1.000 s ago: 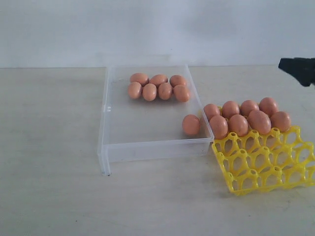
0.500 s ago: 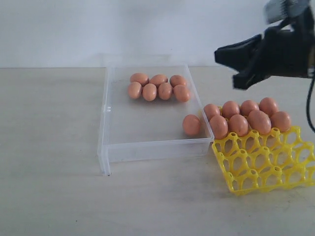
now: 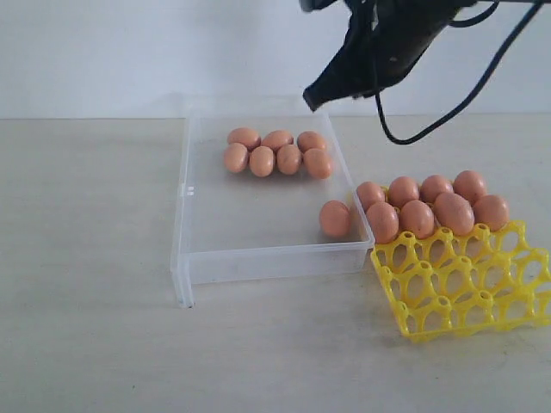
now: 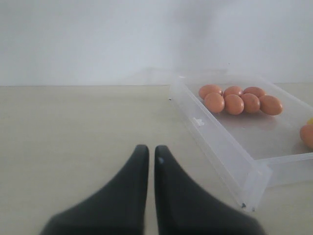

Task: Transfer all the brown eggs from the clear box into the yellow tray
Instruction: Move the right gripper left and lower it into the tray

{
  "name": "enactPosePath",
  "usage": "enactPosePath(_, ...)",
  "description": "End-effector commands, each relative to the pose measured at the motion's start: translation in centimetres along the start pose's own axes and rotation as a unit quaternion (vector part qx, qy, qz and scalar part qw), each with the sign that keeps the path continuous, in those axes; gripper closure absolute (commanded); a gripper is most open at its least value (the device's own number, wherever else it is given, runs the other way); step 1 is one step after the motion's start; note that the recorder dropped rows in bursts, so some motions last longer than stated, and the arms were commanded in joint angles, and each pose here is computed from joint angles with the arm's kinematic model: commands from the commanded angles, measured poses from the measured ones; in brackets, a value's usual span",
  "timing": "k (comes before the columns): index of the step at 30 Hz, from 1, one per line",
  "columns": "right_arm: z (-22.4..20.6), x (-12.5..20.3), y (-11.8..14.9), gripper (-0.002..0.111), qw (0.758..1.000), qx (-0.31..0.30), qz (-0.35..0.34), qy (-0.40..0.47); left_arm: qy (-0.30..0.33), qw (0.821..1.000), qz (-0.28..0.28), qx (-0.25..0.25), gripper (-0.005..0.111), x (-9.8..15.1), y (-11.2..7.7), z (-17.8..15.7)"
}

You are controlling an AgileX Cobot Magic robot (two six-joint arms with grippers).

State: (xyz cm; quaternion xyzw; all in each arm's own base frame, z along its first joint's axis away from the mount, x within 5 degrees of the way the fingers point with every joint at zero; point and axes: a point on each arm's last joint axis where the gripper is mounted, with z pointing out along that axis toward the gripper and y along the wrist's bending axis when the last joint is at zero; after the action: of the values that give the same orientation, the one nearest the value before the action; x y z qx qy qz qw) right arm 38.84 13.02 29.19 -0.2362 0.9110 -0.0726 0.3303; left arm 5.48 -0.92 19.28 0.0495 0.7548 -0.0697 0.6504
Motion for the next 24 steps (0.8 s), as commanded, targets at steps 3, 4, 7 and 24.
enactPosePath(3,2.0,1.6,1.6,0.108,0.983,-0.079,-0.038,0.159,0.0,1.0,0.0,-0.001,0.103,0.1,0.0,0.0)
enactPosePath(4,1.9,1.8,1.6,0.108,0.981,-0.081,-0.034,0.171,0.0,1.0,0.0,-0.001,0.103,0.1,0.0,0.0)
enactPosePath(7,1.7,2.1,2.0,0.108,0.978,-0.098,-0.022,0.182,0.0,1.0,0.0,-0.001,0.103,0.1,0.0,0.0)
enactPosePath(24,6.0,2.6,4.2,0.107,0.97,-0.162,-0.008,0.18,0.0,1.0,0.0,-0.001,0.103,0.1,0.0,0.0)
